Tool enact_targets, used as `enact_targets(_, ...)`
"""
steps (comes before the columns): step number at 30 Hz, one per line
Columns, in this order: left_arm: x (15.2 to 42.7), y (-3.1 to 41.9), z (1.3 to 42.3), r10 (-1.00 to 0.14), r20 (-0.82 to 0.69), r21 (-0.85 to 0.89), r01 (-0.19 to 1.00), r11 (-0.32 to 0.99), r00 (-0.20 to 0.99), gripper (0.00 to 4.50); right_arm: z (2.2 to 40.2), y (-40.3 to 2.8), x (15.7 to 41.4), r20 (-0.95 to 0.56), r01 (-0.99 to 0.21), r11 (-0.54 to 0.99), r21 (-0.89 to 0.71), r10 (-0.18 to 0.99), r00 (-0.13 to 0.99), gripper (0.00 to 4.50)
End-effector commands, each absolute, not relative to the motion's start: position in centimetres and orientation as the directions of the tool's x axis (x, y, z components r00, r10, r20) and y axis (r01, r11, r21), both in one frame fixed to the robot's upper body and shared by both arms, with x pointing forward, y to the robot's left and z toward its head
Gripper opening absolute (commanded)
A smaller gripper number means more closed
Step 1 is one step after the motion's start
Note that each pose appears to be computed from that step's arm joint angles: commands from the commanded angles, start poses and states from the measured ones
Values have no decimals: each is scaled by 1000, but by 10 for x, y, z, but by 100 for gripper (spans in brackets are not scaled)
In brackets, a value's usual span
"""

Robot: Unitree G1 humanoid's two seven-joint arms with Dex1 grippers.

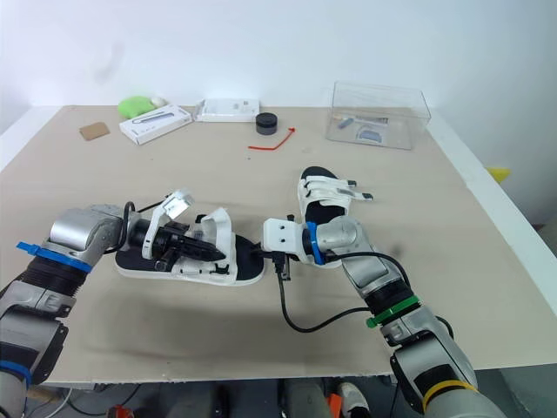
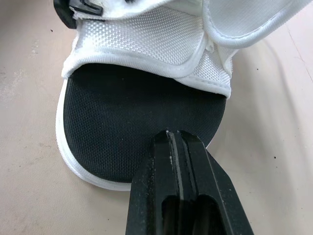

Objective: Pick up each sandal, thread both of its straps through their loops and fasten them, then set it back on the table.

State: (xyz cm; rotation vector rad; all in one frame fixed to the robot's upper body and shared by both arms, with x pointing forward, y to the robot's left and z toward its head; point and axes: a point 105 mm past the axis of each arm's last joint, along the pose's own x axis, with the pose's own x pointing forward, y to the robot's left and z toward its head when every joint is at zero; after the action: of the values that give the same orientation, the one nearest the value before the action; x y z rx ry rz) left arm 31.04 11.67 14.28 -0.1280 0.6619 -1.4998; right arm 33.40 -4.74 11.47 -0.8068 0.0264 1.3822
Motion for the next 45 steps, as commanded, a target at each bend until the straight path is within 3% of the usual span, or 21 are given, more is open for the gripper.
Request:
enact_targets(1, 302, 117, 149, -939, -325, -454, 889, 54, -109, 4, 101, -61, 339, -528, -884, -17, -466, 807, 263, 0)
enact_targets(5, 291, 114, 150, -932, -326, -473, 881, 14, -160, 4, 101, -61, 340, -528, -884, -17, -467, 807, 263, 0)
enact_targets(13, 293, 128, 121, -877, -465, -419, 903, 99, -120, 4, 101, -60, 341, -526, -883, -17, -469, 808, 264, 0)
enact_targets(20, 298, 121, 130, -904, -417, -432, 896, 100, -100, 4, 102, -60, 342, -528, -882, -20, -470, 807, 263, 0)
enact_targets(25, 292, 119, 149, -922, -361, -413, 911, 23, -140, 146, 102, -62, 342, -532, -881, -21, -473, 804, 266, 0)
enact_targets(26, 291, 119, 154, -925, -351, -406, 914, 12, -144, 202, 102, -62, 343, -532, -881, -21, -473, 804, 266, 0)
enact_targets(35, 308, 111, 178, -958, -283, -335, 941, 54, -46, 202, 101, -63, 343, -534, -880, -19, -475, 801, 270, 0)
enact_targets(42, 319, 107, 173, -956, -293, -302, 947, 110, 18, 202, 101, -63, 343, -535, -879, -22, -477, 801, 270, 0)
enact_targets(45, 321, 106, 169, -954, -298, -296, 948, 116, 23, 115, 101, -64, 343, -536, -878, -24, -478, 800, 270, 0)
